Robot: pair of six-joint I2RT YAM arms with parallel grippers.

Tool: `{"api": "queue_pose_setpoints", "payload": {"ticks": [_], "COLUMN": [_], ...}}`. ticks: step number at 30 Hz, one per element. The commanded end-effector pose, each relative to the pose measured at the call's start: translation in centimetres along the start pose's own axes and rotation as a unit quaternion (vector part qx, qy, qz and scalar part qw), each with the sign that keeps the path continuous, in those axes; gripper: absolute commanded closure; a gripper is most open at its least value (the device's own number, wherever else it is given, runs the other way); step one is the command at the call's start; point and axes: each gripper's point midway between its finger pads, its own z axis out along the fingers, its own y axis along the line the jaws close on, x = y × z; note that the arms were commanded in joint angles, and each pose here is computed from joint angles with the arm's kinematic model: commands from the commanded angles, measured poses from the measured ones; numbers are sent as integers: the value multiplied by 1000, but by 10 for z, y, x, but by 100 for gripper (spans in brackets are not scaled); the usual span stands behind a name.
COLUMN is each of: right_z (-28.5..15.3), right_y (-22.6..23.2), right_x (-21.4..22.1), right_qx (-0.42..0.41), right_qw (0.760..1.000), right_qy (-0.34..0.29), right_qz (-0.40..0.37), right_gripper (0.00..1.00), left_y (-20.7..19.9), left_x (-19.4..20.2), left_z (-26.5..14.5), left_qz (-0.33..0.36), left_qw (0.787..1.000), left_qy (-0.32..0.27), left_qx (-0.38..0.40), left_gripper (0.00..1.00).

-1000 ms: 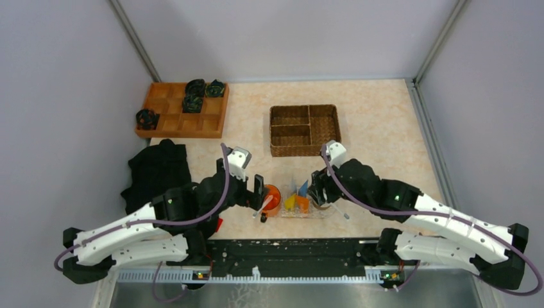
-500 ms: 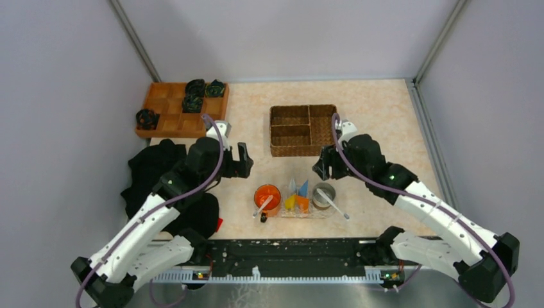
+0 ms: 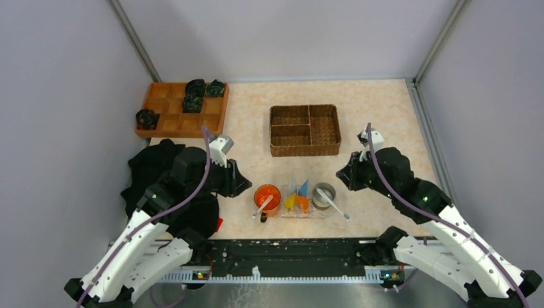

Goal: Prepare toiletry sets of a toothbrush and toothpaste on the tray

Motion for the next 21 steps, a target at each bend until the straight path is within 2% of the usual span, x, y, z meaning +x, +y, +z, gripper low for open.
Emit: {"api": "queue_pose_setpoints", "payload": {"ticks": [1, 3, 6, 9, 15, 21], "right_z": [-11, -11, -9, -13, -38, -51], "right_y": [-21, -15, -12, -23, -46, -57], "right_x": [9, 21, 55, 88, 115, 137], "right_qx": [82, 66, 56, 78, 120, 156], "right_qw": [991, 984, 967, 950, 909, 877], "right_qy": [15, 19, 47, 66, 36, 44], "right_qz": [105, 164, 243, 297, 397, 451], "right_gripper": [99, 95, 100, 100, 100, 100], "left_y": [-17, -35, -50, -44, -43, -44], "left_x": [46, 63, 84, 91, 89, 126], "left_z": [-4, -5, -10, -16, -38, -42], "left_qz": [-85, -129, -179, -187, -206, -279], "left_qw": [991, 979, 958, 961, 965, 939], "left_qy": [91, 128, 173, 158, 113, 152], "left_qx": [48, 97, 140, 127, 120, 129], "left_gripper": [58, 50, 44, 43, 42, 43]}}
